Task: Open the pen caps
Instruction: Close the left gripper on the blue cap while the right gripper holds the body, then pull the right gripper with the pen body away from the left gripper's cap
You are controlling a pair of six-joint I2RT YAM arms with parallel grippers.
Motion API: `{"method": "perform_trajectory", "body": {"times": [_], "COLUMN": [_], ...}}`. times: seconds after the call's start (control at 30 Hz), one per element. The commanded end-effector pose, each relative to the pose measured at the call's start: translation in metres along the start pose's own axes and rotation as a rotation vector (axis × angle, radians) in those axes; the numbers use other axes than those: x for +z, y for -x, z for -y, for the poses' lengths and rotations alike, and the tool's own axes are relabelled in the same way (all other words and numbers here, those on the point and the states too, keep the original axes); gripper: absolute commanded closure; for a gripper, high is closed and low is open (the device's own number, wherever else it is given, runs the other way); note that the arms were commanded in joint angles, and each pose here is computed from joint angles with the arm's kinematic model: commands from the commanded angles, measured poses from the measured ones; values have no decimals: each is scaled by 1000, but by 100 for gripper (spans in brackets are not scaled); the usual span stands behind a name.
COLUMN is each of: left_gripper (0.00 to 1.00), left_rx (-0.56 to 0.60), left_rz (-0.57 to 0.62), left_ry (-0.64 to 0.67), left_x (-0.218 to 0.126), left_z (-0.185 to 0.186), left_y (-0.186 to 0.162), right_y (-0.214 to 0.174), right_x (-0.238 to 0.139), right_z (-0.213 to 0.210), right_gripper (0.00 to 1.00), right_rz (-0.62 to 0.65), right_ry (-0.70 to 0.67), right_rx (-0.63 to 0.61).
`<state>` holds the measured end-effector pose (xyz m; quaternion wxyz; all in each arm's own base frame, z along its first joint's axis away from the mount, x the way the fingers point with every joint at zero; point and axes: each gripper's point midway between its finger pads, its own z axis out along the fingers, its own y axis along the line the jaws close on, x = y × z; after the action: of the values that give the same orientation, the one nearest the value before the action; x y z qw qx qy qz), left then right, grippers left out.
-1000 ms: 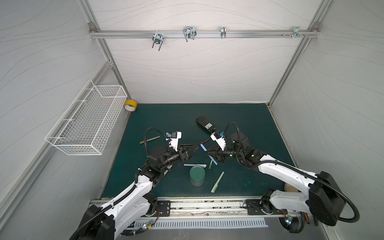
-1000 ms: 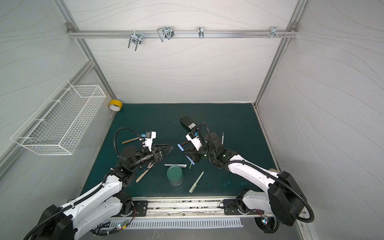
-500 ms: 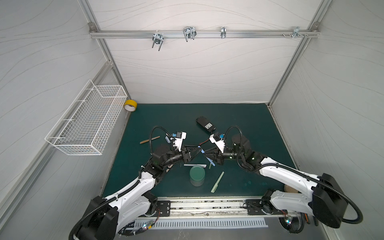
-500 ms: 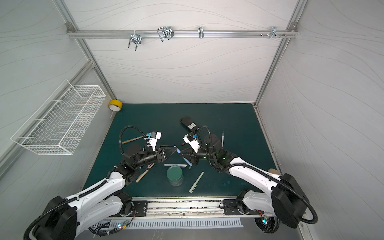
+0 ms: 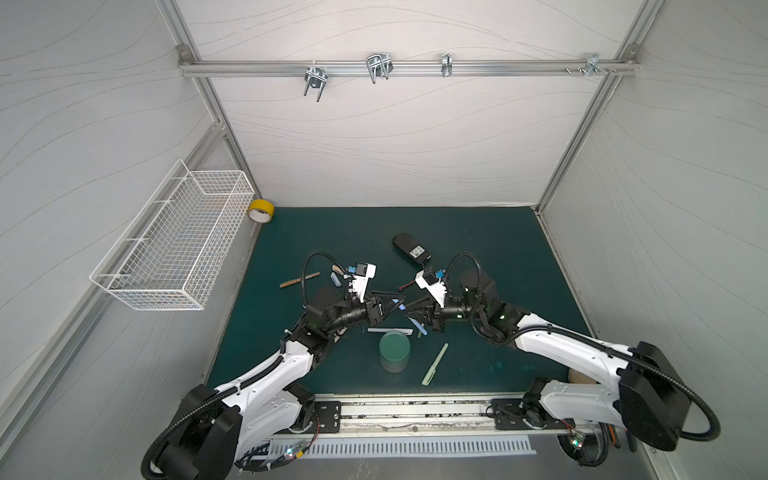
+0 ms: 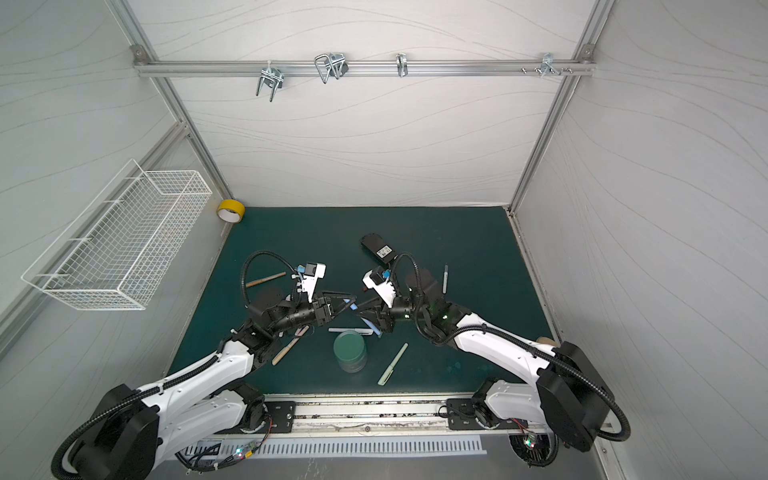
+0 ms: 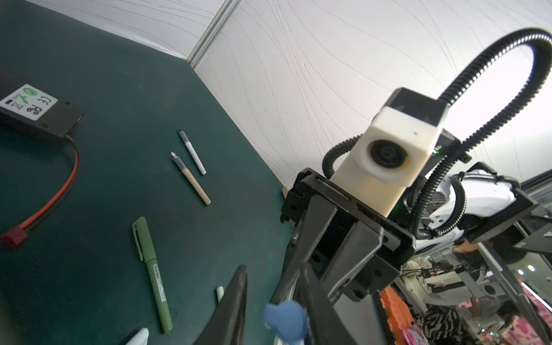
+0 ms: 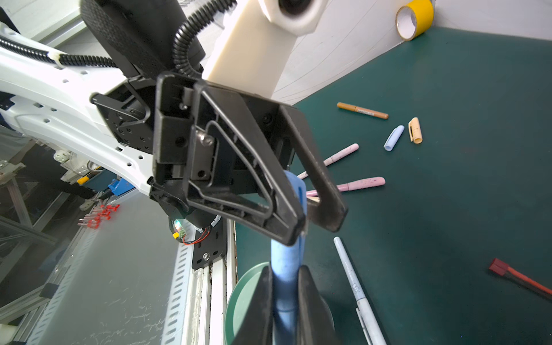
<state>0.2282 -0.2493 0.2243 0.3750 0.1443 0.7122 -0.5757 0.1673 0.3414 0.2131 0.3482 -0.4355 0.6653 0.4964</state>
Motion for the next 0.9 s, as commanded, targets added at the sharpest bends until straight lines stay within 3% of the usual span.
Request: {"method": "perform_trajectory", "body": {"times": [0.0, 0.13, 0.23, 0.53, 0.63, 0.87], "left_gripper": [76, 90, 97, 100, 100, 100], "left_rx": [55, 54, 48, 21, 23, 33], "left_rz": [37, 36, 44, 108, 127, 147], "left_ry": [-69, -70, -58, -10, 21, 38], "left_x": [4, 5, 4, -1, -6, -12], "left_z": [21, 20, 18, 11, 11, 14], "left_y": [20, 20, 20, 27, 31, 34], "right_y": [7, 7, 7, 5, 3, -4], "right_x": [3, 3, 2, -16, -26, -24], "right_z": [-12, -11, -7, 5, 12, 9], "right_gripper": [94, 93, 86, 52, 51, 58], "right_rz": [20, 18, 19, 15, 27, -6], "right_ry": [55, 47, 21, -87, -92, -26], "right_rx": [-20, -18, -20, -67, -67, -81]}}
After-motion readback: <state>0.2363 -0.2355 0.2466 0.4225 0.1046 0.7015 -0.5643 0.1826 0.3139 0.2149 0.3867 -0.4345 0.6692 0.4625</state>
